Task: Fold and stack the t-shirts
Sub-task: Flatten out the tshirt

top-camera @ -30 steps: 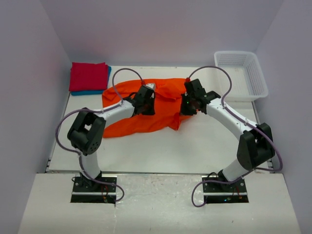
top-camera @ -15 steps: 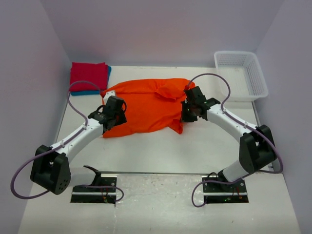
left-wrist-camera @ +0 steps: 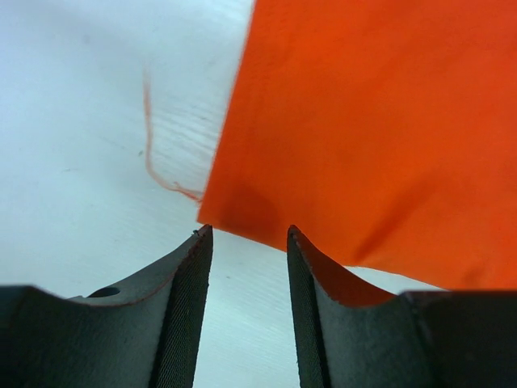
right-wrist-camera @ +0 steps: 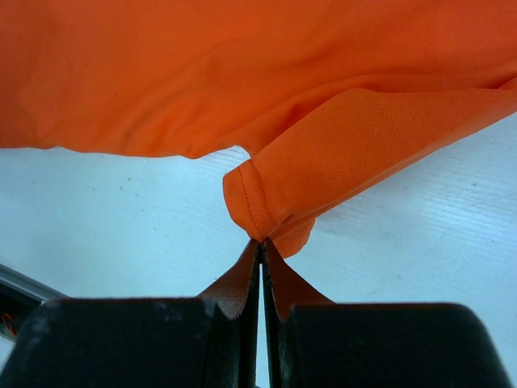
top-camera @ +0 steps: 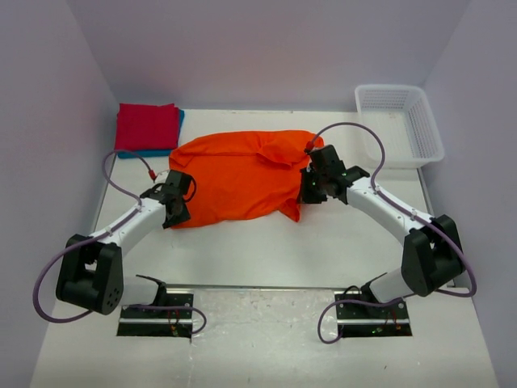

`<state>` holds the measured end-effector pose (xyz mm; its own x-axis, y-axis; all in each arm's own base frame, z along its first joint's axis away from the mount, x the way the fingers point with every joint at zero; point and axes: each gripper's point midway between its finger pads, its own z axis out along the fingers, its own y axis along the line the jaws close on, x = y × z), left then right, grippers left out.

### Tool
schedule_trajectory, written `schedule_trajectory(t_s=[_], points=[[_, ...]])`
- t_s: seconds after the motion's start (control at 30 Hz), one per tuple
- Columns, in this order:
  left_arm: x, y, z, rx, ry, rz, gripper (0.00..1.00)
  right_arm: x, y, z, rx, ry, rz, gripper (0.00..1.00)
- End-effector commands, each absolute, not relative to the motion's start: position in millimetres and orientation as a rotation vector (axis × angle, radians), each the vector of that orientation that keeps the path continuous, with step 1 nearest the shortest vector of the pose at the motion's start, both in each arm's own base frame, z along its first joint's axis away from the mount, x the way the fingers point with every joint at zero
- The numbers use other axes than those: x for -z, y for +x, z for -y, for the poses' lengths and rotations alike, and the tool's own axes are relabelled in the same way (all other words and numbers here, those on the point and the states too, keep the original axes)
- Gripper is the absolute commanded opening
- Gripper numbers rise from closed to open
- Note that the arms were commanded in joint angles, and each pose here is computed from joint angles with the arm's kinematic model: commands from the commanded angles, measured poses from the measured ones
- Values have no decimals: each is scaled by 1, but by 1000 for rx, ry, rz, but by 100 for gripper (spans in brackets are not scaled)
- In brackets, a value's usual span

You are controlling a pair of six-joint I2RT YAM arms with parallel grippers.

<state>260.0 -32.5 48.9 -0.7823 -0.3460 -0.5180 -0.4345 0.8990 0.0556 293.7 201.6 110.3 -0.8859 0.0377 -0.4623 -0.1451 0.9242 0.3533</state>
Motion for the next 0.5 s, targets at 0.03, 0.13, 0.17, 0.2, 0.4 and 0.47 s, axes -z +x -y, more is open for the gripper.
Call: schedule_trajectory(t_s=[0.03, 0.13, 0.17, 0.2, 0.4, 0.47], points=[[-38, 250, 23, -214, -626, -2566, 42, -125, 294, -208, -575, -116, -2552, 0], [-34, 249, 26, -182, -648, -2581, 41, -124, 294, -207, -574, -116, -2552, 0], [-33, 249, 29, -159, -652, -2587, 38, -123, 293, -207, -574, -116, -2552, 0], [-30, 247, 31, -147, -650, -2597, 36, -123, 293, -207, -575, -114, -2552, 0], [-22, 255, 30, -160, -639, -2595, 34, -125, 295, -209, -584, -117, -2549, 0], [-21, 259, 28, -173, -643, -2587, 34, -123, 294, -209, -583, -118, -2557, 0]])
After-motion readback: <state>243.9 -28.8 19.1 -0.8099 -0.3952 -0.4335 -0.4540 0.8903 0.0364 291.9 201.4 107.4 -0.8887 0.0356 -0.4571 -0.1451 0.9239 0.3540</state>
